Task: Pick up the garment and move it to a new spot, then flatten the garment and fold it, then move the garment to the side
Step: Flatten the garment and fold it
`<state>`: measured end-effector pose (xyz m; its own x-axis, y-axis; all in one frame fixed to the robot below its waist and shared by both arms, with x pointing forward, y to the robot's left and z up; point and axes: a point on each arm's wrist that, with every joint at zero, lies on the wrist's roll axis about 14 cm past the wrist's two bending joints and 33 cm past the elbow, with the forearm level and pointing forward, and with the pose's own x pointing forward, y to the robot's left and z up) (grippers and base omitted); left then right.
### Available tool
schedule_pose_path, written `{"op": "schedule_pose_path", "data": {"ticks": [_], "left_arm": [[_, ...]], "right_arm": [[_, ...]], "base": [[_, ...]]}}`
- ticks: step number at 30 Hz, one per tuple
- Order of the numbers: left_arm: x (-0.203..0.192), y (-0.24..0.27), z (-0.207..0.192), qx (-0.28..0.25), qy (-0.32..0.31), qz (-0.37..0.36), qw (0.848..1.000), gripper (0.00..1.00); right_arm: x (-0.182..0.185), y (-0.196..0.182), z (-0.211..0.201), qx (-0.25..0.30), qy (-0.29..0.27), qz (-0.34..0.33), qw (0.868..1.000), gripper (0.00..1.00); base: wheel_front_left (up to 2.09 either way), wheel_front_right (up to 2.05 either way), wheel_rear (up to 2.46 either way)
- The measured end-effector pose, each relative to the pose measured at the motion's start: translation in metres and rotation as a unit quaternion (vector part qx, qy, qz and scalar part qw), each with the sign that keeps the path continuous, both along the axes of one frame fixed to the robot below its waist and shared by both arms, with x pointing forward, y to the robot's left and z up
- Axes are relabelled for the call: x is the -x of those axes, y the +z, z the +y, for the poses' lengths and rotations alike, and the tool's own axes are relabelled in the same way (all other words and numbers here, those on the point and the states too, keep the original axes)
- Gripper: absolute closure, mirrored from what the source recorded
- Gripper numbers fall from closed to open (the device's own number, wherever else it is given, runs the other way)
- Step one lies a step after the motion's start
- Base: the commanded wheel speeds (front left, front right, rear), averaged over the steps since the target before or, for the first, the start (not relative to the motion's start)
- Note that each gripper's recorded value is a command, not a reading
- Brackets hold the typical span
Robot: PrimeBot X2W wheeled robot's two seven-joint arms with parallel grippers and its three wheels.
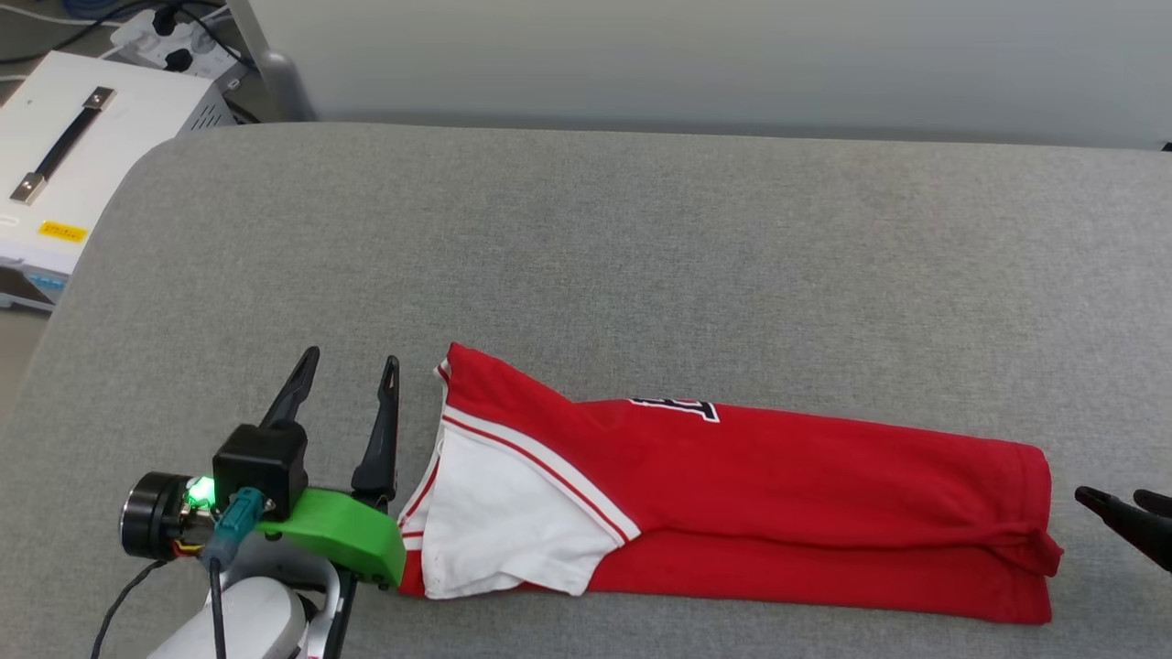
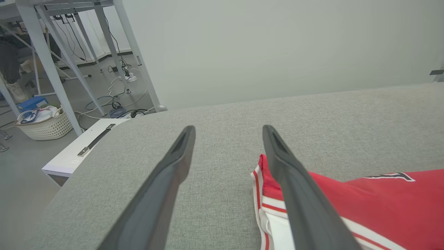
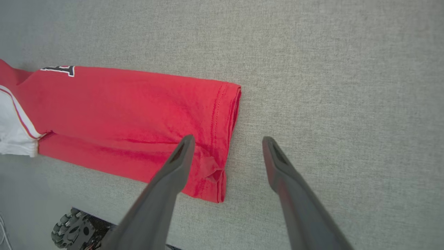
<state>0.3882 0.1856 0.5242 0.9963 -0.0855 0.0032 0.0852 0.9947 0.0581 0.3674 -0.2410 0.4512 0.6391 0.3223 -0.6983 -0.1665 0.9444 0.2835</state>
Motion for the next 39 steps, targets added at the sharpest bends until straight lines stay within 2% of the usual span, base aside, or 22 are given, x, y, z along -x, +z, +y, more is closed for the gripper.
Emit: {"op": "schedule_pose_path", "data": {"ticks": [7,16,24,28,29,30,31,39], "left_arm": [[-0.003,-0.005,0.002,0.007,0.016,-0.016,1.0,0.0],[-0.003,-0.024,0.019,0.009,0.051,-0.004,0.999,0.0],[-0.002,-0.028,0.023,0.01,0.06,-0.007,0.998,0.0],[-0.002,-0.03,0.023,0.008,0.064,-0.008,0.998,0.0],[-0.002,-0.03,0.023,0.008,0.065,-0.009,0.998,0.0],[-0.002,-0.03,0.023,0.01,0.067,-0.009,0.998,0.0],[-0.001,-0.031,0.023,0.011,0.067,-0.009,0.998,0.0],[0.009,-0.033,0.022,0.014,0.074,-0.008,0.997,0.0]], "right_arm": [[-0.013,-0.031,0.005,-0.012,-0.008,0.065,0.998,0.0],[-0.008,-0.083,0.04,-0.03,0.02,0.144,0.989,0.0],[-0.004,-0.086,0.079,-0.081,0.048,0.148,0.984,0.0],[-0.001,-0.085,0.09,-0.085,0.064,0.141,0.984,0.0],[-0.001,-0.085,0.09,-0.084,0.064,0.139,0.985,0.42],[-0.001,-0.085,0.09,-0.082,0.066,0.136,0.985,0.65],[-0.001,-0.085,0.09,-0.08,0.066,0.133,0.986,1.0],[-0.003,-0.079,0.079,-0.066,0.056,0.099,0.991,1.0]], "base": [[0.0,0.0,0.0],[0.0,0.0,0.0],[0.0,0.0,0.0],[0.0,0.0,0.0],[0.0,0.0,0.0],[0.0,0.0,0.0],[0.0,0.0,0.0],[0.0,0.0,0.0]]}}
